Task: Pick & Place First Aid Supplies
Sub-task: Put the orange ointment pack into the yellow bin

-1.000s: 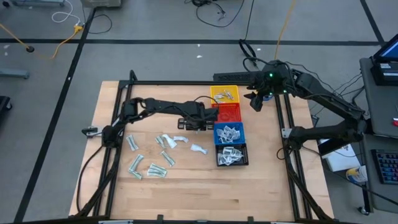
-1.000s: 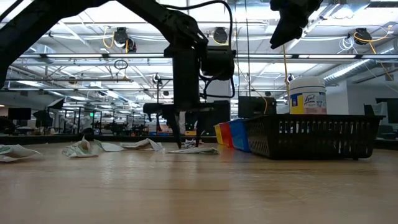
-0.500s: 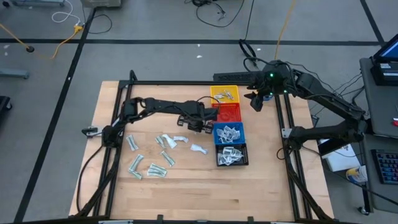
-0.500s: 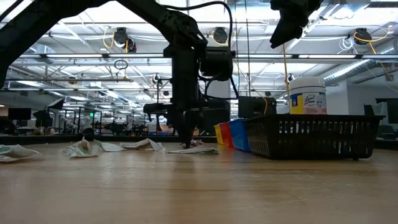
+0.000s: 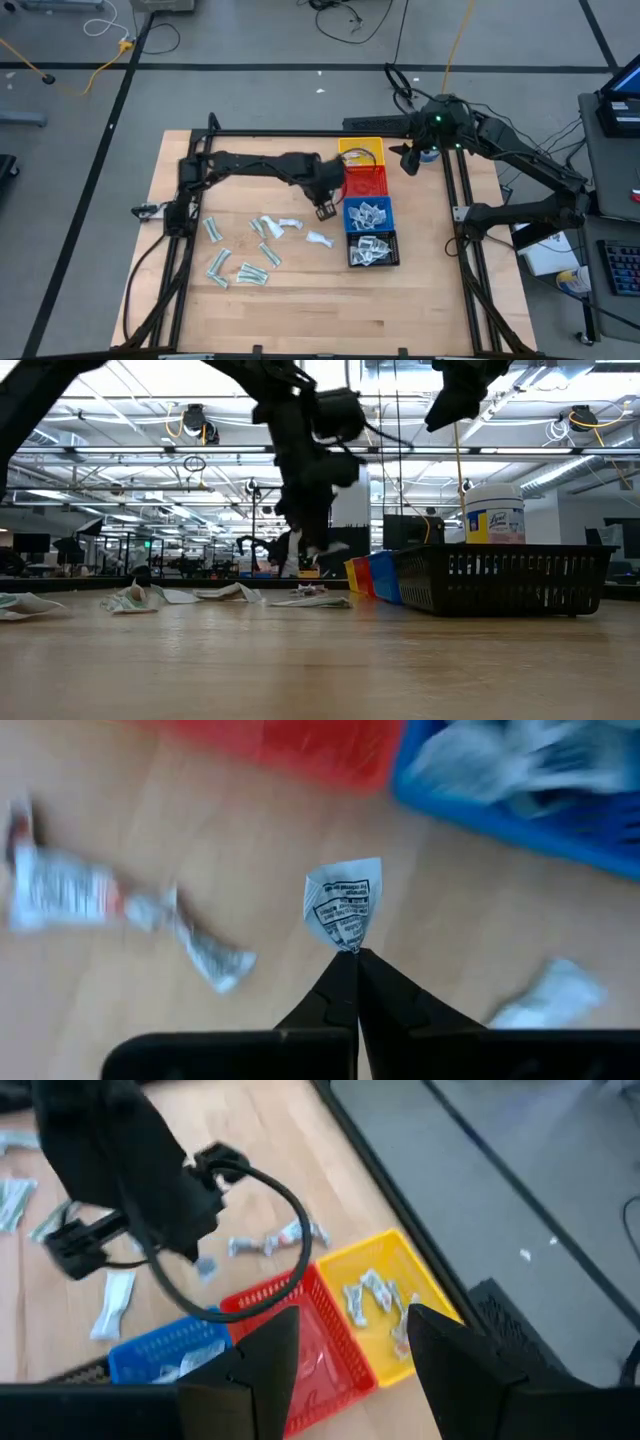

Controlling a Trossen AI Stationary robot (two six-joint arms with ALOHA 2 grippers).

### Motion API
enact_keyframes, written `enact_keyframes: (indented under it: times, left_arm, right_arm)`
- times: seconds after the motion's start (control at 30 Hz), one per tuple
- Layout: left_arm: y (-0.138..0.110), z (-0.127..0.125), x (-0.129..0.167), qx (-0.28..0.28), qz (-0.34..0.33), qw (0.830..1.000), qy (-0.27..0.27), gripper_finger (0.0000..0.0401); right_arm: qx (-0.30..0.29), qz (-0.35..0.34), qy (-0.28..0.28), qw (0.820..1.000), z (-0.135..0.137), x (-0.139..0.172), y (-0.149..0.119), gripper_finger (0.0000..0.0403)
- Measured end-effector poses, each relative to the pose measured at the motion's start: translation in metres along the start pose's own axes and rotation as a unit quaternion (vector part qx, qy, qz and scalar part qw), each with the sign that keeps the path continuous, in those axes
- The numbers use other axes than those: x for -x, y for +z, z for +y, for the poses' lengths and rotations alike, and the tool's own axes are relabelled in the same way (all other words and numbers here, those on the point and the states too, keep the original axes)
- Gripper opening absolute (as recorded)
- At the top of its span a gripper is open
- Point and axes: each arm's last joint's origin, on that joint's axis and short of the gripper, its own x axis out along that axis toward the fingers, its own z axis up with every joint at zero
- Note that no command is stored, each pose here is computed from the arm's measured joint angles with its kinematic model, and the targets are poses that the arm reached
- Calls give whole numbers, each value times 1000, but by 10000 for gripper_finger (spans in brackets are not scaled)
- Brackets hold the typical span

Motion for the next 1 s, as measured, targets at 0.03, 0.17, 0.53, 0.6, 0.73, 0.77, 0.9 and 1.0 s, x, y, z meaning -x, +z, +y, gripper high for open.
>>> enact_keyframes:
  times: [0.03, 0.17, 0.53, 0.6, 0.73, 0.77, 0.9, 1.0]
  left_arm:
    - [-1, 3, 7, -15, -17, 1000, -11, 1]
    - [-18, 20, 35, -59, -89, 993, -52, 1]
    - [-88, 64, 98, -136, -341, 917, -157, 0]
    - [-95, 68, 108, -137, -361, 910, -151, 0]
    - [-93, 72, 131, -139, -404, 893, -143, 0]
    - [-91, 72, 135, -140, -409, 891, -142, 0]
    - [-81, 71, 154, -150, -437, 877, -136, 0]
    - [-73, 71, 160, -152, -445, 872, -133, 0]
  right_arm:
    - [0, -9, -1, 1000, 0, 0, 2, 180]
    - [-18, -43, -4, 999, -1, 0, 8, 180]
    - [-100, -183, 19, 978, 4, -14, 26, 181]
    - [-109, -225, 36, 968, 9, -23, 25, 181]
    - [-119, -300, 83, 943, 24, -42, 21, 181]
    - [-127, -315, 96, 936, 29, -46, 22, 181]
    - [-130, -318, 120, 932, 45, -70, 26, 181]
    - [-127, -310, 125, 934, 55, -89, 34, 181]
